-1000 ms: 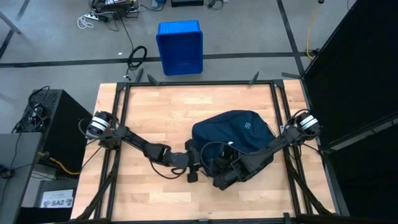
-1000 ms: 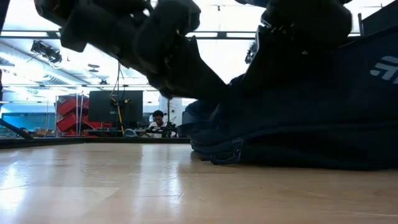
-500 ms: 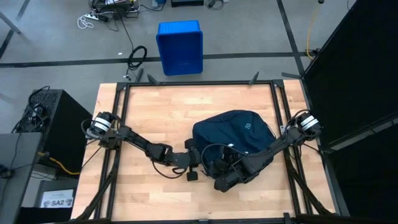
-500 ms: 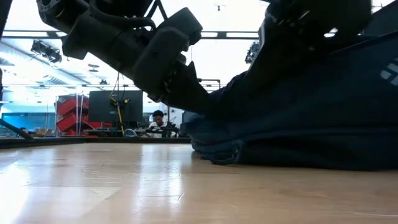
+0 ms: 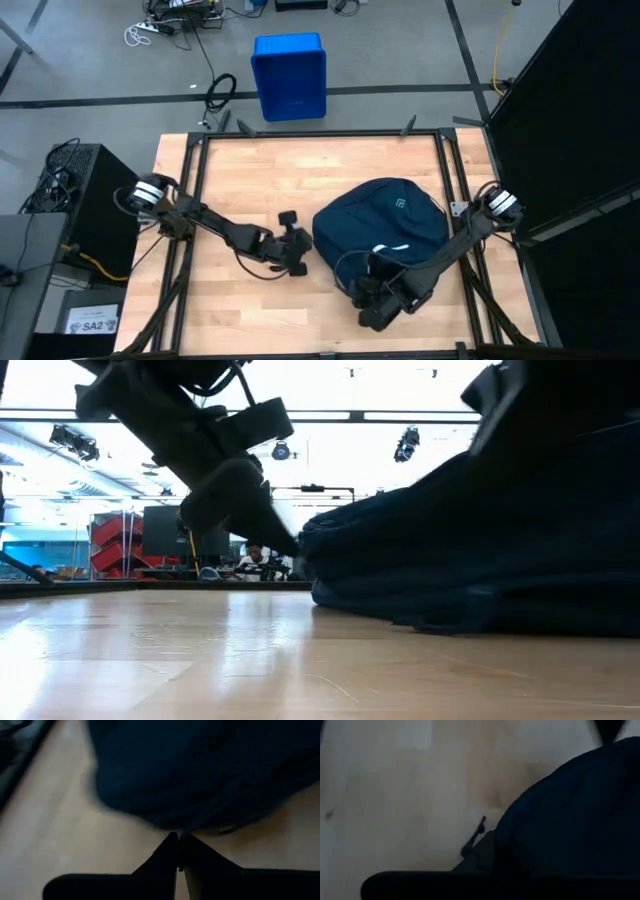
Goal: Unpack backpack
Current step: Open the dark blue backpack
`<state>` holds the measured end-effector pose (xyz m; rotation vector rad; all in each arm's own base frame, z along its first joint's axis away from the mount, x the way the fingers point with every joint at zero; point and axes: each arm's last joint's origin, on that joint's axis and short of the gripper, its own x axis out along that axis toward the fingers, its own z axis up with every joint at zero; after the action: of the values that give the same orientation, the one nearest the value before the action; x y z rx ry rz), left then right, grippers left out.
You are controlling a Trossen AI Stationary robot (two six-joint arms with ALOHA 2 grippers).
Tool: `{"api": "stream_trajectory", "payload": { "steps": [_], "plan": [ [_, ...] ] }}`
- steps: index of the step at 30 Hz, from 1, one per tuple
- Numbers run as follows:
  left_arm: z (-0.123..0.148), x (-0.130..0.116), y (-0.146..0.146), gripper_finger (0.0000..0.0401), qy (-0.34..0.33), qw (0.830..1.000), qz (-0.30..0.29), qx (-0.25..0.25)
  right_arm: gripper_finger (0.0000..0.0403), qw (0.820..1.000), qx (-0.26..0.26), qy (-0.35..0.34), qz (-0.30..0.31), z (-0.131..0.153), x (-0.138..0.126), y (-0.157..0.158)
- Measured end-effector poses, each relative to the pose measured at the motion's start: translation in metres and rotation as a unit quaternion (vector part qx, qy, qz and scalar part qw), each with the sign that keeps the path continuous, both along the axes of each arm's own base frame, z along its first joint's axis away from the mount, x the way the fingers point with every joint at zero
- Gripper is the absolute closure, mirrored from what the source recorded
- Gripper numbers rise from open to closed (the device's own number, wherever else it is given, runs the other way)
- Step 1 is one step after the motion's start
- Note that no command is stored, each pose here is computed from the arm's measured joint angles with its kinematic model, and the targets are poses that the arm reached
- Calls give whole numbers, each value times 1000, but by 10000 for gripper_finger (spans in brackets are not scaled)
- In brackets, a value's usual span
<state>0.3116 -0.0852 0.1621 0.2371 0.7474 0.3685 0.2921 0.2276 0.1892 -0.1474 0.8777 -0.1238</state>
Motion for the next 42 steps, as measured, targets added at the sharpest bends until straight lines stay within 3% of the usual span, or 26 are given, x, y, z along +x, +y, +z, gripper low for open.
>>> {"api": "stream_trajectory", "payload": {
  "steps": [5, 13, 19, 26, 33, 37, 42],
  "plan": [
    [13, -14, 24, 401, 37, 996, 67, 40, 402, 1000, 9, 7, 19, 0, -6, 8],
    [14, -14, 67, 401, 69, 990, 114, 38, 402, 1000, 15, 6, 23, 0, -6, 10],
    [15, -8, 82, 401, 64, 993, 93, 34, 402, 999, 24, 14, 23, 0, -4, 7],
    [22, 2, 85, 401, 11, 998, 57, 9, 394, 1000, 13, 1, 16, 2, 2, 2],
    [21, 2, 79, 401, 18, 999, 40, 0, 332, 997, -35, -38, 60, 25, 13, 8],
    [21, 2, 75, 401, 14, 999, 30, -6, 282, 993, -71, -86, 44, 40, 20, 10],
    [22, 3, 72, 401, 11, 1000, 23, -8, 215, 983, -48, -171, 36, 56, 44, 3]
  ]
}}
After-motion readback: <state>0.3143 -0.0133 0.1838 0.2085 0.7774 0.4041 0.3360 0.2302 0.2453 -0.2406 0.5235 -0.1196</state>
